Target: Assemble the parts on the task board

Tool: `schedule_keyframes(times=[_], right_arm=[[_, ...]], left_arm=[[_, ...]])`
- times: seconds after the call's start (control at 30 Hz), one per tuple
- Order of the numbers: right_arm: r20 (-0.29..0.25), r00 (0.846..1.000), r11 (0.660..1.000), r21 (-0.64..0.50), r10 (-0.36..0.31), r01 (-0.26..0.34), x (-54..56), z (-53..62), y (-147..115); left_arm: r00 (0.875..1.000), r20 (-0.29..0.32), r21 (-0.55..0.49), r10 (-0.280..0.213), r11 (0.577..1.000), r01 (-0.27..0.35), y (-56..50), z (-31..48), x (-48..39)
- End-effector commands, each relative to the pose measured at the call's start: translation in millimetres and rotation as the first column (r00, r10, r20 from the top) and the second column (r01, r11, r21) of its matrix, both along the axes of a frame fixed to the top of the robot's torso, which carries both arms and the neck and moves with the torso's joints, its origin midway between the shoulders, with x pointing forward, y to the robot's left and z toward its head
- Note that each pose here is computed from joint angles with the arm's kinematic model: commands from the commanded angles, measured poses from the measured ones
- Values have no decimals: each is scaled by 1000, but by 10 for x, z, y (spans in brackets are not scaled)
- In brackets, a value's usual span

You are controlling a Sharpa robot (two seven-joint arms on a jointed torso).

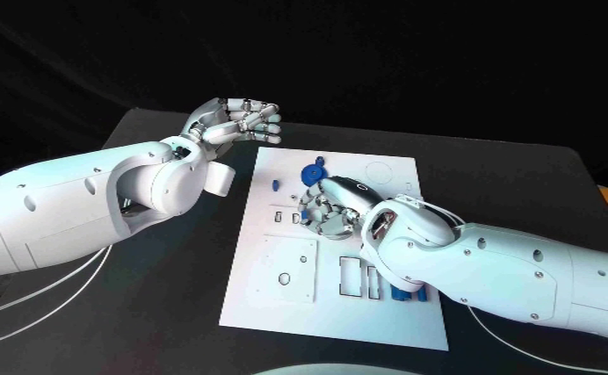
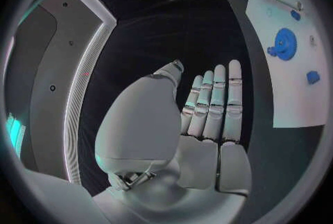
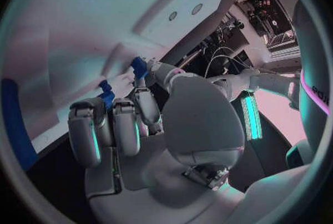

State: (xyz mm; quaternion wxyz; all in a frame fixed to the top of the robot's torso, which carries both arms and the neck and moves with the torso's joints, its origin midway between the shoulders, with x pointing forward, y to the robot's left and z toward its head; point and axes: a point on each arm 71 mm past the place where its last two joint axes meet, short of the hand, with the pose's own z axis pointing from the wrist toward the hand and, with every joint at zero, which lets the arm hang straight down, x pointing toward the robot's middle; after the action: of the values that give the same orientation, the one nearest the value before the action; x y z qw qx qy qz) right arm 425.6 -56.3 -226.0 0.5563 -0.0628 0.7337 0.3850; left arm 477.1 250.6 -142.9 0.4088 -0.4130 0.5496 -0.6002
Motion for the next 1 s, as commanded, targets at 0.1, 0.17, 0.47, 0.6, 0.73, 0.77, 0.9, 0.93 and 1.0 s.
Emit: schedule_keyframes(times=[0.1, 0.17, 0.47, 0.6, 0.73, 0.77, 0.9, 0.93, 1.0], right_arm=[[-8, 1000, 999, -35, 14, -15, -10, -43, -1], [-8, 1000, 999, -36, 16, -16, -11, -44, 1], [-8, 1000, 999, -36, 23, -23, -19, -42, 15], [-8, 1000, 999, -36, 25, -25, -20, -42, 16], [-8, 1000, 999, -37, 25, -25, -18, -44, 13], [-8, 1000, 999, -37, 25, -26, -18, -44, 13], [-7, 1000, 999, -37, 27, -27, -18, -44, 15], [-7, 1000, 999, -37, 27, -27, -18, -44, 15], [-7, 1000, 999, -37, 27, -27, -18, -43, 14]], left_arm=[[1000, 2, -10, -18, 1000, 18, -18, 8, -5], [1000, 2, -10, -18, 1000, 18, -18, 8, -5], [1000, 1, -9, -17, 1000, 17, -13, 7, -4], [1000, 1, -9, -16, 1000, 16, -9, 7, -2], [1000, 1, -8, -14, 1000, 14, -4, 6, -1], [1000, 1, -8, -14, 1000, 14, -3, 6, -1], [1000, 1, -8, -14, 1000, 14, -2, 6, 0], [1000, 1, -8, -14, 1000, 14, -1, 6, 0], [1000, 1, -8, -14, 1000, 14, 0, 5, 0]])
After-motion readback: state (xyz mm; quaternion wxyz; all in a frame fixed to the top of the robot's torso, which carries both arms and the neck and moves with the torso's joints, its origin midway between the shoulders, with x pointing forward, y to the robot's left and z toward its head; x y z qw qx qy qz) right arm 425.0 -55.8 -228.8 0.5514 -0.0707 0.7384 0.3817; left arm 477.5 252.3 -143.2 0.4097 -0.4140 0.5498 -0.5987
